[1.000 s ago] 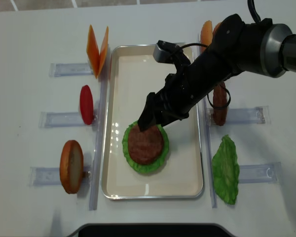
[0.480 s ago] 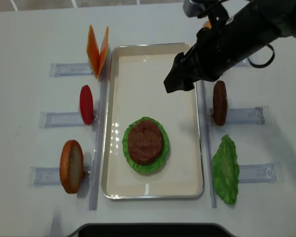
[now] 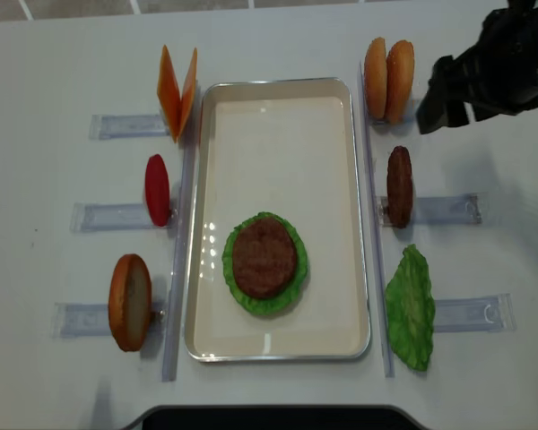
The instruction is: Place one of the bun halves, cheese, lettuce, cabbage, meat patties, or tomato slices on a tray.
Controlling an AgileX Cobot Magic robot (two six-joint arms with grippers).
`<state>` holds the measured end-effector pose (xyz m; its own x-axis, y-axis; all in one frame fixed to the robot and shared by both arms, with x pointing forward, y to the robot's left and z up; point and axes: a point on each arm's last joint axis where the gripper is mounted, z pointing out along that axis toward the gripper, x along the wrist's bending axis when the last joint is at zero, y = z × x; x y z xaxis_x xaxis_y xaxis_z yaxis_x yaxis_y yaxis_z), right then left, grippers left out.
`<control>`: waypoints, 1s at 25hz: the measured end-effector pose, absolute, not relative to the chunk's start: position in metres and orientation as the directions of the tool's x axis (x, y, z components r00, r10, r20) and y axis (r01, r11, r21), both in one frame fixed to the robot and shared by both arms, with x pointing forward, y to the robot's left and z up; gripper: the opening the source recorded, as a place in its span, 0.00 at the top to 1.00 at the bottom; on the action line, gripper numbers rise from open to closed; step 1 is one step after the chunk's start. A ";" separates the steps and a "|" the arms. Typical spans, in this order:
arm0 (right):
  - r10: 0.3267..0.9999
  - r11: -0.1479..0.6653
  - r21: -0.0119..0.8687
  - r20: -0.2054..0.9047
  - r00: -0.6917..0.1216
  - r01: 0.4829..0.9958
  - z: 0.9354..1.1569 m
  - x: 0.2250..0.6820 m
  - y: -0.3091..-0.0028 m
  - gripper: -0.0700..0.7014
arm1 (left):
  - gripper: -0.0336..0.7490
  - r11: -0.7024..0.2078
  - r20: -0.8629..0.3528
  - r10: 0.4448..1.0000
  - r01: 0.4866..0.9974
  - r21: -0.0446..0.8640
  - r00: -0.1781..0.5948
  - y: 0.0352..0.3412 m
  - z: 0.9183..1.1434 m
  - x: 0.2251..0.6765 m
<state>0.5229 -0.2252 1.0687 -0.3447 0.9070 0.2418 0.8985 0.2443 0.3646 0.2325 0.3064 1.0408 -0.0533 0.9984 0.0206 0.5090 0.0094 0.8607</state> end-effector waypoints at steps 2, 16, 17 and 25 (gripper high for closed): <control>0.934 0.202 0.326 0.221 -0.282 0.924 1.068 0.523 -0.243 0.16 | 0.96 0.009 0.021 0.998 0.509 0.861 -0.053 0.306 1.041 0.233; 0.996 -0.076 0.184 0.051 0.068 0.980 1.062 0.516 -0.324 0.16 | 0.96 0.009 0.021 0.998 0.509 0.861 -0.053 0.306 1.041 0.233; 0.996 -0.080 0.183 0.051 0.072 0.980 1.063 0.515 -0.324 0.16 | 0.96 0.009 0.021 0.998 0.509 0.861 -0.053 0.306 1.041 0.233; 0.996 -0.079 0.269 0.054 0.067 0.960 1.081 0.453 -0.308 0.16 | 0.96 0.009 0.021 0.998 0.509 0.861 -0.053 0.306 1.041 0.233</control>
